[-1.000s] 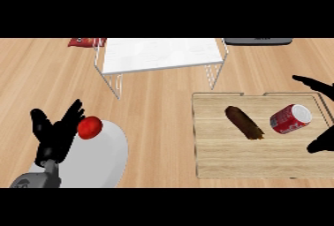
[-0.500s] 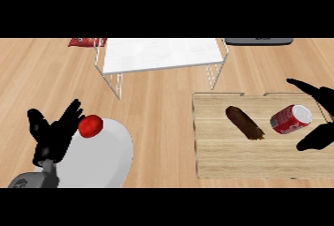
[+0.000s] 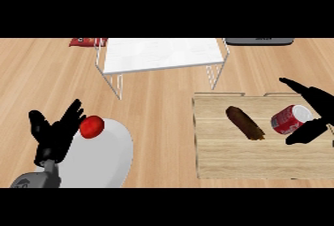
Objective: Pick the can from the tray and place it in the tiered shelf
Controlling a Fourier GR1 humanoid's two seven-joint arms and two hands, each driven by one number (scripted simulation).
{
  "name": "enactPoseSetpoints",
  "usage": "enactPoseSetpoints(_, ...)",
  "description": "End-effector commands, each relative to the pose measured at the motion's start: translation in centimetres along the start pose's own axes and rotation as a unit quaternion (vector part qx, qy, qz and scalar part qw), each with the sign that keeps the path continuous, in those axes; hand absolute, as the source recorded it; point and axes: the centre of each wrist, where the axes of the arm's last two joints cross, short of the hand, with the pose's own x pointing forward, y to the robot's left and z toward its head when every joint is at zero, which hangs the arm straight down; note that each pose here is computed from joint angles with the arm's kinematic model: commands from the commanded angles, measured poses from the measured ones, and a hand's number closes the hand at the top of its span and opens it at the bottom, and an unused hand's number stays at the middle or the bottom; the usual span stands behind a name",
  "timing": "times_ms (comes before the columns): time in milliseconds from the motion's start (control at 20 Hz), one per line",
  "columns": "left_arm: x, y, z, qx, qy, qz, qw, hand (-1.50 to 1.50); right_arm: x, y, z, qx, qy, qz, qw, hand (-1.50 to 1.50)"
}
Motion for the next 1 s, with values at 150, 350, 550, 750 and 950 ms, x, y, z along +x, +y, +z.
enactPoseSetpoints(150,0.0,0.3,-0.3,0.0,0.037,0.004,0.9993,0.0,-0.3,1.7,-0.7,0.018,-0.022,0.005,1.0,-1.5)
enactPoseSetpoints(350,-1.1,-1.0,-0.6,-0.007,0.04,0.003,0.9992,0.0,2.0,2.5,-1.6,0.103,-0.075,0.118,0.985,1.5)
enactPoseSetpoints(550,-2.1,1.7,0.6,0.001,0.047,0.005,0.9989,0.0,-0.4,1.8,-1.1,0.09,-0.091,0.051,0.99,1.5)
enactPoseSetpoints(750,-2.8,-1.2,0.5,-0.002,0.051,0.002,0.9987,0.0,0.7,6.1,-1.1,0.061,-0.131,0.024,0.989,1.5)
enactPoseSetpoints(950,-2.4,-1.8,0.2,-0.001,0.044,0.001,0.999,0.0,10.0,7.7,0.3,0.06,-0.161,0.034,0.985,1.5)
